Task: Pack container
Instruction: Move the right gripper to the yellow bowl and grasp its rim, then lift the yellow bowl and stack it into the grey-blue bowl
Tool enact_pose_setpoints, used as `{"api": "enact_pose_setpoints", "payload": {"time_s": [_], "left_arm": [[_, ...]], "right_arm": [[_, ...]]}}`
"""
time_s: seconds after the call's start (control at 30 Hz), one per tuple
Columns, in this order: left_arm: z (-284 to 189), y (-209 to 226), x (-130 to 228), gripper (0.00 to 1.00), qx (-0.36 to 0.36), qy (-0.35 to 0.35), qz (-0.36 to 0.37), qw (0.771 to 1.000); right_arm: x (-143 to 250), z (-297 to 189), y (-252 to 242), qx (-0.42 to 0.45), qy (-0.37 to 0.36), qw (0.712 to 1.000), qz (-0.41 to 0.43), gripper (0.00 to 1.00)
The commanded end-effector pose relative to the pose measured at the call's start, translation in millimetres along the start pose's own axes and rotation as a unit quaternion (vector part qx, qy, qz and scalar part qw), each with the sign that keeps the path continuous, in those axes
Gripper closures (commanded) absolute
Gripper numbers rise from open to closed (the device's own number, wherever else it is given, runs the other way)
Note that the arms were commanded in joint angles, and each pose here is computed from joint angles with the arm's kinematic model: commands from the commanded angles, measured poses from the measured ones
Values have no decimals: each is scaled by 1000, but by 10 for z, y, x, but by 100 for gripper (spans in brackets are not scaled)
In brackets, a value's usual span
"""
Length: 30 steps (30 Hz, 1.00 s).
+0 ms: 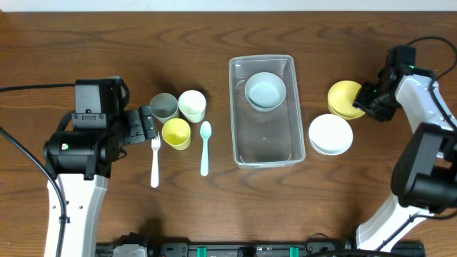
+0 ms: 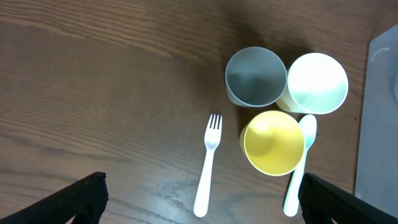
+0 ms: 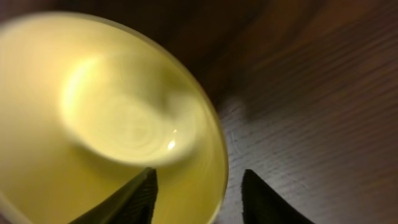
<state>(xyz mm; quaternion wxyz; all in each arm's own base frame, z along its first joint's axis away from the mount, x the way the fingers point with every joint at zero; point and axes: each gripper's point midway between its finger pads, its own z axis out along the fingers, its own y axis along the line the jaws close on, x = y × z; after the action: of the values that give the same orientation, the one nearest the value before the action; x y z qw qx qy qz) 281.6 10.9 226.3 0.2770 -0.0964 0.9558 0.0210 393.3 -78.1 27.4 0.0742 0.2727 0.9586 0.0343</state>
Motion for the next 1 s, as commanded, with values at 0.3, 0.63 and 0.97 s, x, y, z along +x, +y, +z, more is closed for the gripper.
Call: {"api": "enact_pose_setpoints", "payload": {"time_s": [0.3,0.63,0.97], "left_arm": [[-53,29,-61,2,-5,-12,0,1000],[-53,29,-61,2,-5,-12,0,1000],[-53,29,-61,2,-5,-12,0,1000]], "right_arm": [[-329,-718,-25,24,-100,994,22,99],[-44,-2260,859,-123,-237,962,-57,99],[589,-1580,2173,-165,-164,953,-196,99]]}}
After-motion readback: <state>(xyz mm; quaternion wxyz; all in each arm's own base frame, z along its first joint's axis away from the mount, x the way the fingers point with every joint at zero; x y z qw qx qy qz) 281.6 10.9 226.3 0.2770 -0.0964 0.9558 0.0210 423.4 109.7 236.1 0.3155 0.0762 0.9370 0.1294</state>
